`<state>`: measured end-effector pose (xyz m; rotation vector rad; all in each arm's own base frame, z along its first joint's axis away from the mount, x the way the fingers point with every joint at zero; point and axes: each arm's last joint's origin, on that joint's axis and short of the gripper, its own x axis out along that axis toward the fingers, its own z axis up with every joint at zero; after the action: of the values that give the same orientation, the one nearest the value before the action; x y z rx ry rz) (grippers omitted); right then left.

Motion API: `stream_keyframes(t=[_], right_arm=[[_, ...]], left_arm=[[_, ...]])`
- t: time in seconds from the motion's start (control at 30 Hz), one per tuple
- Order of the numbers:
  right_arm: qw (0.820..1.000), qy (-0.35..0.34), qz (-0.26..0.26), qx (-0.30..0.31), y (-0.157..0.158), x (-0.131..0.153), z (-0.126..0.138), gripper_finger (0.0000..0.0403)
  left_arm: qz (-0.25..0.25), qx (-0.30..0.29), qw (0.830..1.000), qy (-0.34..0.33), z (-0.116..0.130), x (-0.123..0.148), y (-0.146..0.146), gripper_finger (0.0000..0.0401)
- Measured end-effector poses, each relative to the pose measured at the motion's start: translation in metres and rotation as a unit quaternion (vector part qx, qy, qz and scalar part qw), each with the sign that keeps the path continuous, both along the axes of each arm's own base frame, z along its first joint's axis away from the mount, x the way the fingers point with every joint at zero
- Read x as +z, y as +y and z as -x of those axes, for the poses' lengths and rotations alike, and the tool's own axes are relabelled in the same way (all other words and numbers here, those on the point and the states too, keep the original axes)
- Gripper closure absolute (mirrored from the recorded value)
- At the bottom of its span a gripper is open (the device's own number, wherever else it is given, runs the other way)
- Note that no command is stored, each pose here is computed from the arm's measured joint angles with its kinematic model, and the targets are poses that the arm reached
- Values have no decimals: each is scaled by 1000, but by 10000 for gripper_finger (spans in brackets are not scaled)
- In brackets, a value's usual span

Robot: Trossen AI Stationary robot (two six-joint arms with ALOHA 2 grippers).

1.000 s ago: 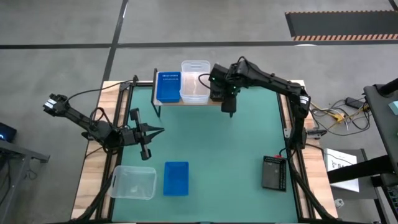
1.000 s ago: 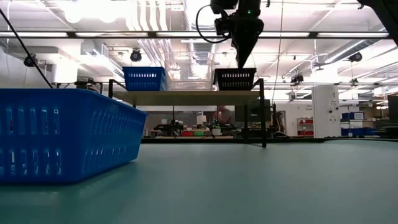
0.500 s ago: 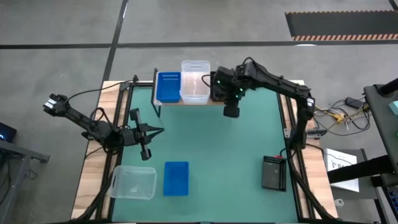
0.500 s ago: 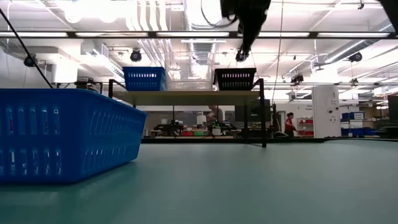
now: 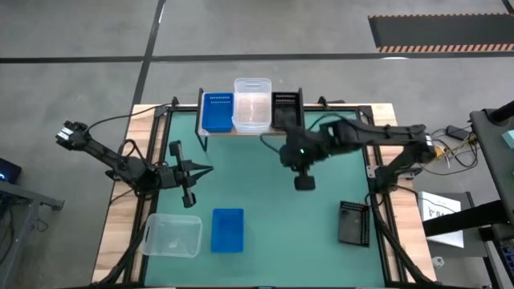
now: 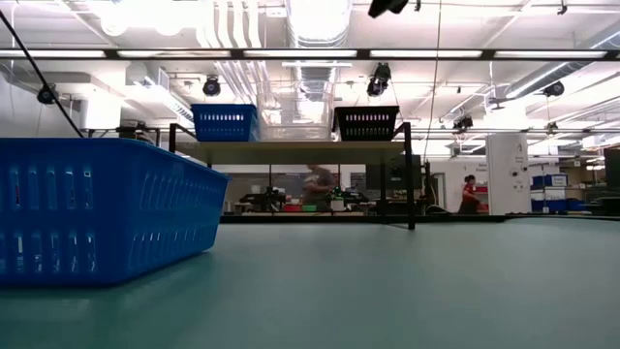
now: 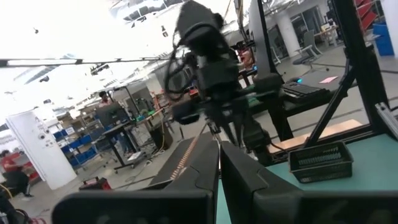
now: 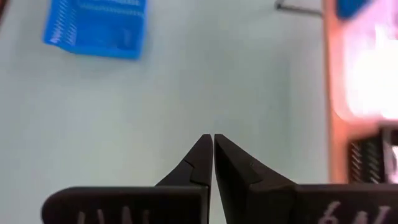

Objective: Stack baskets on shelf by color
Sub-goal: Stack the blue bin on the blue bins on the shelf

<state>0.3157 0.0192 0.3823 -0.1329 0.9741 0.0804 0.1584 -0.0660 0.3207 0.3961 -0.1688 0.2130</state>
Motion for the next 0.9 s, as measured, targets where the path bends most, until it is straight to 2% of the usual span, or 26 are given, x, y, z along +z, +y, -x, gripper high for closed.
stream_keyframes(t=[0.13,0.37,0.57,0.67,0.8,0.9], right_arm=[[998,-44,1,33,19,-16,9,394],[986,-151,41,63,39,-53,30,394],[956,-271,54,99,44,-81,45,394],[943,-310,53,108,42,-94,54,394],[917,-364,43,155,42,-109,66,394],[903,-392,58,164,40,-115,75,394]], left_arm=[[4,-2,1000,3,-3,-1,-1,401],[17,-5,1000,3,-8,-3,-4,401],[42,-10,999,6,-15,-9,-8,401],[72,-17,997,9,-20,-12,-11,401],[107,-27,994,12,-29,-14,-16,401],[133,-39,990,7,-36,-19,-20,401]])
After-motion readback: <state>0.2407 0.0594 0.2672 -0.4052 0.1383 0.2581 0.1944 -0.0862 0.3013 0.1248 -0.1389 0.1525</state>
